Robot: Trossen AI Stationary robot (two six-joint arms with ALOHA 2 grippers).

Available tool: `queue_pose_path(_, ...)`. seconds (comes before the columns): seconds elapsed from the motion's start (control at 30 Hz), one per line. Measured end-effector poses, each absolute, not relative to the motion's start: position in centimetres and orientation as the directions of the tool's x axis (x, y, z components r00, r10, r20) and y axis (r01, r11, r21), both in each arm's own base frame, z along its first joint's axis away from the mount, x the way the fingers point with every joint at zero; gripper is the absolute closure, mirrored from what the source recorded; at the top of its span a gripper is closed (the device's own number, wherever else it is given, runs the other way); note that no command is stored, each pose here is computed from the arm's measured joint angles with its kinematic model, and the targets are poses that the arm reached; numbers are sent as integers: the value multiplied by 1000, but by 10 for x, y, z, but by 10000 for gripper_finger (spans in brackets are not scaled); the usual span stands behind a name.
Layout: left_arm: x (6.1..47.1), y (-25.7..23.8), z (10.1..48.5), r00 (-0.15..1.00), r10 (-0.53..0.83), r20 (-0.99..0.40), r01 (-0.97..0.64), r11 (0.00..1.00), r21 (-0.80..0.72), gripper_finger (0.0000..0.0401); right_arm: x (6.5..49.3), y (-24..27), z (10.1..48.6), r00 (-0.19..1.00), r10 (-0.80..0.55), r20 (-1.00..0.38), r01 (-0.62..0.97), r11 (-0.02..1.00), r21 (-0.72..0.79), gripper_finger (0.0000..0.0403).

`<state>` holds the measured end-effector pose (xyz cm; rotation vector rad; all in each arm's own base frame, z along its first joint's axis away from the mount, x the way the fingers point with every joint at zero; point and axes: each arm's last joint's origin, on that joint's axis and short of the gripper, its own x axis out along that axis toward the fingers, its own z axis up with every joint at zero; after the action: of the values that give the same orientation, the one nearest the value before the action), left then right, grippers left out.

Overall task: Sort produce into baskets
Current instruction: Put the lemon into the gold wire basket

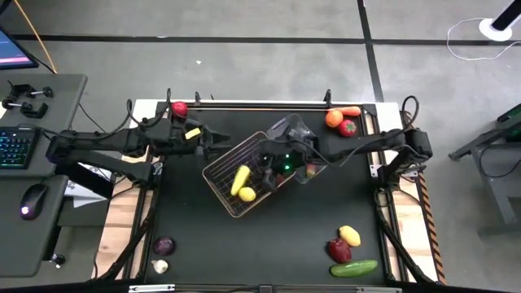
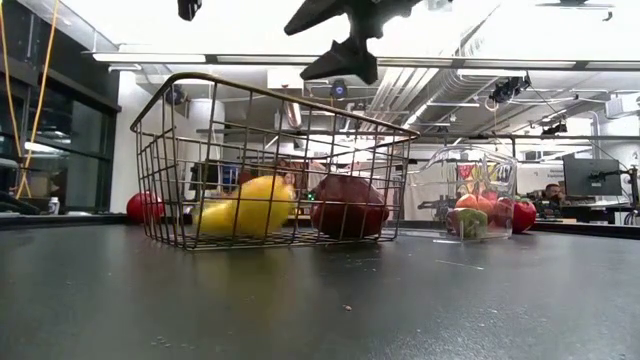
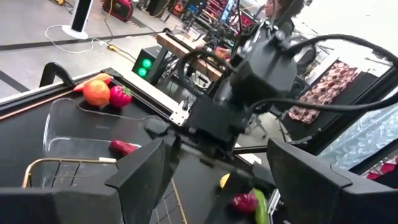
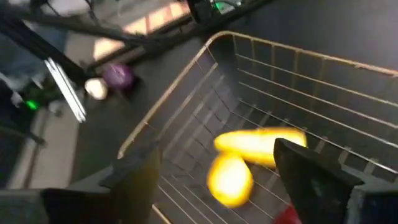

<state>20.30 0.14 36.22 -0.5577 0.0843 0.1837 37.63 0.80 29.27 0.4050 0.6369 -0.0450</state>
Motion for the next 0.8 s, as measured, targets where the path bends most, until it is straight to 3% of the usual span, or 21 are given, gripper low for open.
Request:
queue_pose_path(0.13, 203, 1, 361, 979, 150, -137, -200, 833, -516, 130, 363, 11, 304, 679, 156, -718, 151, 927, 344, 92)
queue_pose_path(0.37, 203, 1, 361, 979, 150, -137, -200, 835, -512, 130, 291, 75, 301, 281, 252, -926, 172, 936, 307, 91)
queue_pose_path(0.5, 203, 1, 362, 979, 151, -136, -200, 836, -511, 130, 238, 121, 292, 218, 256, -942, 333, 888, 319, 91)
queue_pose_path(0.63, 203, 1, 362, 979, 151, -136, -200, 836, -511, 130, 186, 154, 256, 99, 223, -970, 543, 804, 240, 91)
queue_pose_path(0.8, 203, 3, 362, 978, 156, -136, -204, 835, -511, 130, 153, 173, 220, 0, 218, -976, 635, 754, 169, 91)
